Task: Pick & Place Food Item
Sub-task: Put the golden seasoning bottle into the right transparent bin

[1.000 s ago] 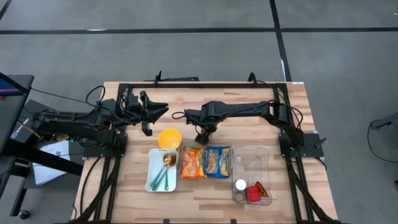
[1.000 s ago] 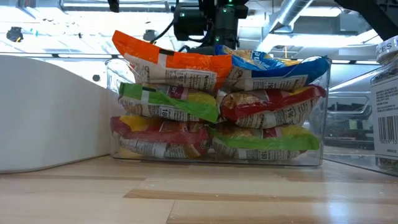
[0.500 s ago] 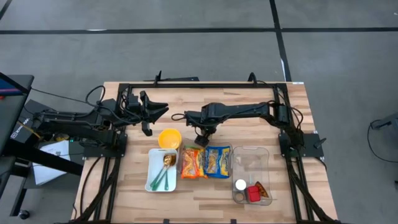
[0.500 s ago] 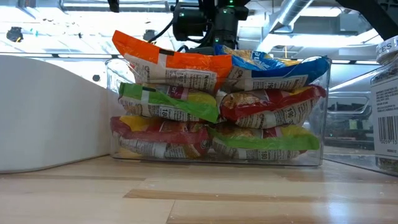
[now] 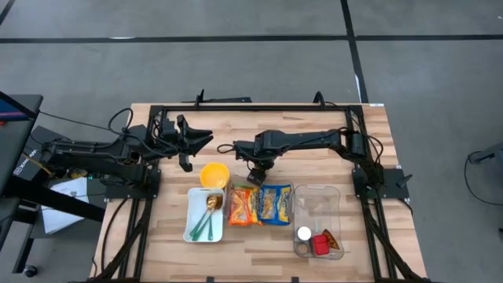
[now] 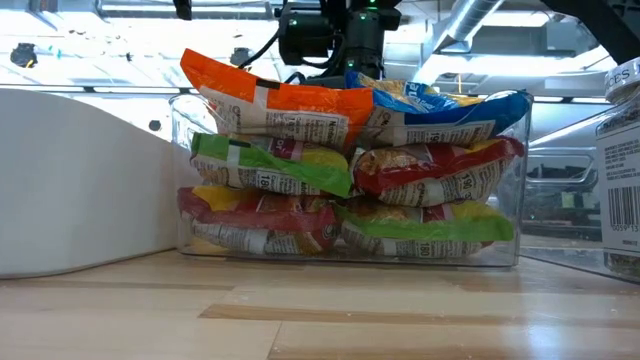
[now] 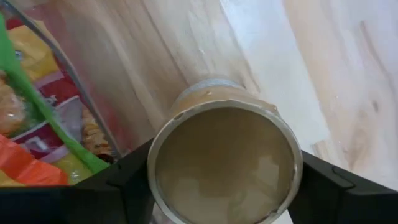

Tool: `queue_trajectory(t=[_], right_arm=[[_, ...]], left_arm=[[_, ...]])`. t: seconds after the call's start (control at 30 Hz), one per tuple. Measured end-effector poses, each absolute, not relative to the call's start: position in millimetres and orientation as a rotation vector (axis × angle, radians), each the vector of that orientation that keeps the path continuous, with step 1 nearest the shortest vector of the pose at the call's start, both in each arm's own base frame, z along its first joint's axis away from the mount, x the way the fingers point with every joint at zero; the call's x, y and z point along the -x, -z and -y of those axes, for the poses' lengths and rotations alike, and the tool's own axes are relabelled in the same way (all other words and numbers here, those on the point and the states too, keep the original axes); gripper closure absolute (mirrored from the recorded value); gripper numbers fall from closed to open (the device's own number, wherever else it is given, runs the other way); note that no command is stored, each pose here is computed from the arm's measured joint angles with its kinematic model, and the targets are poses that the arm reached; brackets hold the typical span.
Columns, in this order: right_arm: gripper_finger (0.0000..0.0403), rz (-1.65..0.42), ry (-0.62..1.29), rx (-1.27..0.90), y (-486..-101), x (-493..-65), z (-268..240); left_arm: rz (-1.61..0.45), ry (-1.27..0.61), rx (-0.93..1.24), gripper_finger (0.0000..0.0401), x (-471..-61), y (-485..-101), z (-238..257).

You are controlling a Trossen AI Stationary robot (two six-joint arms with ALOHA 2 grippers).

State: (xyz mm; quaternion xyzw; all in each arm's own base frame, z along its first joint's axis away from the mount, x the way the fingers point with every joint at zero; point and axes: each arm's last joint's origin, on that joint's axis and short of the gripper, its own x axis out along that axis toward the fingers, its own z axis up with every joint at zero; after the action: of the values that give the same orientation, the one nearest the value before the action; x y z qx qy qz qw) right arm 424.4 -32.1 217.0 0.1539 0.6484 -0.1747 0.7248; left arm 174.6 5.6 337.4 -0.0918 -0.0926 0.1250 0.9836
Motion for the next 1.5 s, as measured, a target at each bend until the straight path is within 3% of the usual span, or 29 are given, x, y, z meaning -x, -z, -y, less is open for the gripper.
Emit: queue_trajectory(t=[0.3,0.8,1.2,1.5], right_arm=[[0.014,-1.493,0.436,-0.311,-222,-413,42],[0.014,-1.335,0.53,-0.395,-319,-353,65],[0.014,-1.306,0.552,-0.483,-363,-307,5],[0.014,-1.329,0.668,-0.636,-348,-262,-44]], left_arm=[[0.186,-0.252,0.185,0.0325,-175,-337,-6],[0.187,-0.251,0.189,0.0325,-175,-337,-6],[0.183,-0.252,0.186,0.0325,-175,-337,-6],[0.18,-0.259,0.159,0.0325,-175,-337,-6]])
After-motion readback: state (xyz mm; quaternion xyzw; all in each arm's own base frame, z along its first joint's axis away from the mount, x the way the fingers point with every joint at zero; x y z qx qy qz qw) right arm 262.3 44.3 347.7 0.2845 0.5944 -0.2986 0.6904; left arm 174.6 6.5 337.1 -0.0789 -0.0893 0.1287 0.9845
